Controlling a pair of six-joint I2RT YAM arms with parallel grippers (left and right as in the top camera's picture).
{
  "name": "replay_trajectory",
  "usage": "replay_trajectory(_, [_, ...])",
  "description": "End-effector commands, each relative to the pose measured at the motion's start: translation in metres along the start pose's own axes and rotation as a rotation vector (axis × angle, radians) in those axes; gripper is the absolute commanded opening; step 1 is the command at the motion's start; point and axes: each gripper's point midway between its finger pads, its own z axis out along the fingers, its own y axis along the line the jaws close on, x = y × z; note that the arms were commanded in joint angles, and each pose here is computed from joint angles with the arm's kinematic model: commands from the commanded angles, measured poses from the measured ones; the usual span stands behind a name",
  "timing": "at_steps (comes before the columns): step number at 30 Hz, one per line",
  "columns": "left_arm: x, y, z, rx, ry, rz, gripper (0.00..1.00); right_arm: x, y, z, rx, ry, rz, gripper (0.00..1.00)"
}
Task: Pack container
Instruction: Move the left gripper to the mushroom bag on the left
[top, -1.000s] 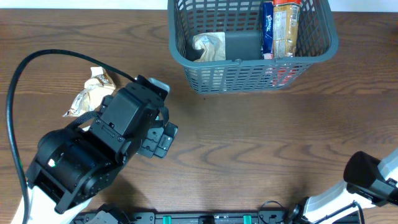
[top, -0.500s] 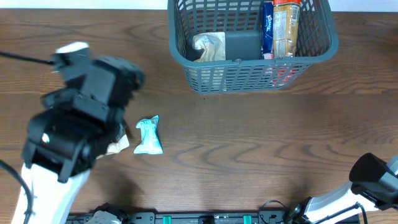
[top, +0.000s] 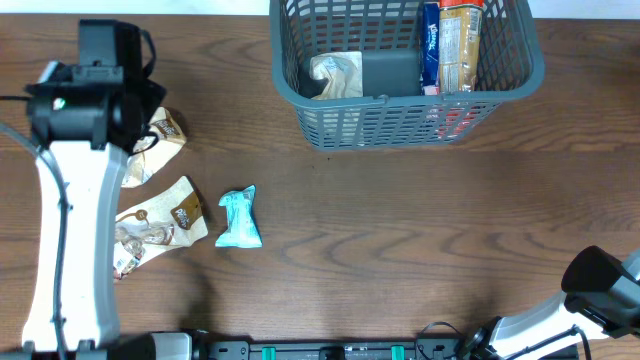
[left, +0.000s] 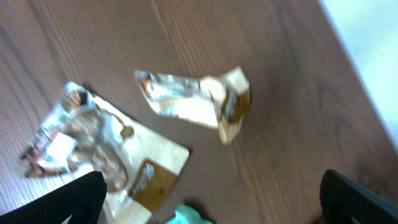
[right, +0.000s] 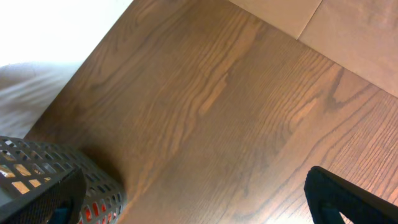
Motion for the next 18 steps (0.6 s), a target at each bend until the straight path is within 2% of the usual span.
replay_trajectory(1, [0.023,-0.003,0.02,-0.038,0.119,-0.045,0.98,0.001,-0.001,0.004,0.003,0.012,0.019,0.99])
replay_trajectory(6, [0.044,0.026,0.038,-0.258,0.178,-0.304,0.98,0.004,-0.002,0.004,0.008,0.024,0.017,0.99])
replay_trajectory(11, [0.052,0.065,0.029,-0.448,0.181,-0.534,0.99,0.007,-0.003,0.004,0.012,0.035,0.013,0.99])
replay_trajectory(18, [0.071,0.089,0.019,-0.586,0.256,-0.641,0.98,0.007,-0.003,0.004,0.013,0.037,0.013,0.99])
